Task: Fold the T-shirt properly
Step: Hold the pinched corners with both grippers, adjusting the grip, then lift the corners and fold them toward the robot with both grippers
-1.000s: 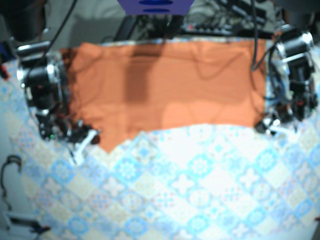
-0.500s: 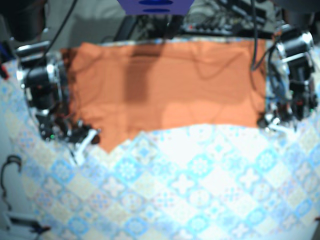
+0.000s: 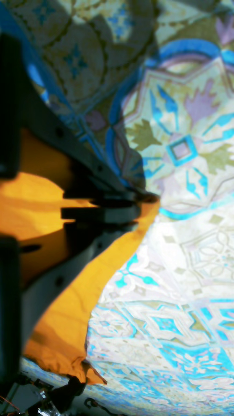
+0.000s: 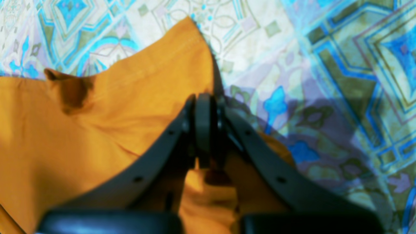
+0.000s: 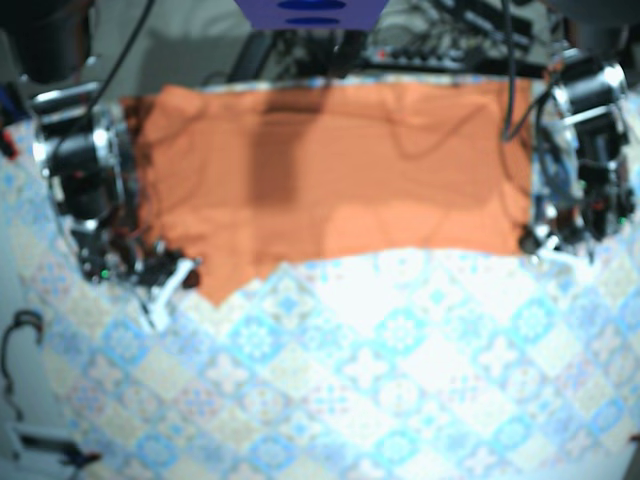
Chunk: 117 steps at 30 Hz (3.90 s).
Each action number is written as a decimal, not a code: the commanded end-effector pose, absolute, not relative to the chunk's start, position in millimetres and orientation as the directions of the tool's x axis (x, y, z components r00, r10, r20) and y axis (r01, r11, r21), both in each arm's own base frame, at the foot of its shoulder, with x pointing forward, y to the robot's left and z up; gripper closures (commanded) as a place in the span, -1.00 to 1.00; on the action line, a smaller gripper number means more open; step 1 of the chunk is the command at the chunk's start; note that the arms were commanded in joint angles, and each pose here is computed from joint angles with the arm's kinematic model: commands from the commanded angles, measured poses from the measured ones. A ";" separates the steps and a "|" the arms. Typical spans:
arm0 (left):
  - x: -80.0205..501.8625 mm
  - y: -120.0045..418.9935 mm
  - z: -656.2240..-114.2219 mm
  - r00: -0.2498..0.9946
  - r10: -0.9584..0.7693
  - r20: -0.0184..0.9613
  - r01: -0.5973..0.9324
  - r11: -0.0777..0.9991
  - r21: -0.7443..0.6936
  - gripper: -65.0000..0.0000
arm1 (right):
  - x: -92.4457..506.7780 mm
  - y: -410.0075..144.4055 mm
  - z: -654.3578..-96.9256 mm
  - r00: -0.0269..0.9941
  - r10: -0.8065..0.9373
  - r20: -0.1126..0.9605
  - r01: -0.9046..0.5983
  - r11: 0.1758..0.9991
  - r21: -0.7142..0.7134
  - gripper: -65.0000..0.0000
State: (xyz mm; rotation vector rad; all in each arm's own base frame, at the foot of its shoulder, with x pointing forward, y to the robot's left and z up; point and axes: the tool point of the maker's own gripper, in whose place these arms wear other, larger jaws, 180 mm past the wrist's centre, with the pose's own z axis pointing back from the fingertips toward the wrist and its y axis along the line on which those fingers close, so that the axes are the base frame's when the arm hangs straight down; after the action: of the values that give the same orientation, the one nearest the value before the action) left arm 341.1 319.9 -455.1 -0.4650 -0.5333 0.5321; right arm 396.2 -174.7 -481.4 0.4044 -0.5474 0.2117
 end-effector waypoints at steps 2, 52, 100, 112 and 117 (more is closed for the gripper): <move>346.6 332.3 -443.4 0.718 0.579 0.387 -0.338 0.775 -0.534 1.00 | 394.5 -175.0 -480.1 0.841 0.152 0.520 -0.340 0.895 0.288 0.99; 338.9 327.8 -471.6 0.716 0.554 0.425 -0.373 0.818 -0.438 0.03 | 396.9 -173.3 -477.9 0.834 0.157 0.529 -0.348 0.893 0.284 0.99; 338.5 298.9 -473.3 0.732 0.583 0.353 -0.362 0.771 -0.524 1.00 | 387.9 -180.0 -478.8 0.819 0.191 0.542 -0.375 0.892 0.253 0.99; 337.6 303.6 -447.1 0.773 0.475 0.421 -0.260 0.842 -0.472 1.00 | 402.2 -182.8 -458.8 0.771 0.219 0.598 -0.404 0.894 0.192 1.00; 332.2 310.3 -443.5 0.783 0.443 0.437 -0.236 0.861 -0.451 1.00 | 409.8 -193.7 -445.5 0.745 0.235 0.625 -0.415 0.896 0.157 1.00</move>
State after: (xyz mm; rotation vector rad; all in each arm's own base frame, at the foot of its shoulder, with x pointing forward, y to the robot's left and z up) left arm 320.5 296.0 -460.6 -0.4059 -0.5123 0.3880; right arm 389.7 -186.6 -466.6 0.3069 -0.5735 0.3600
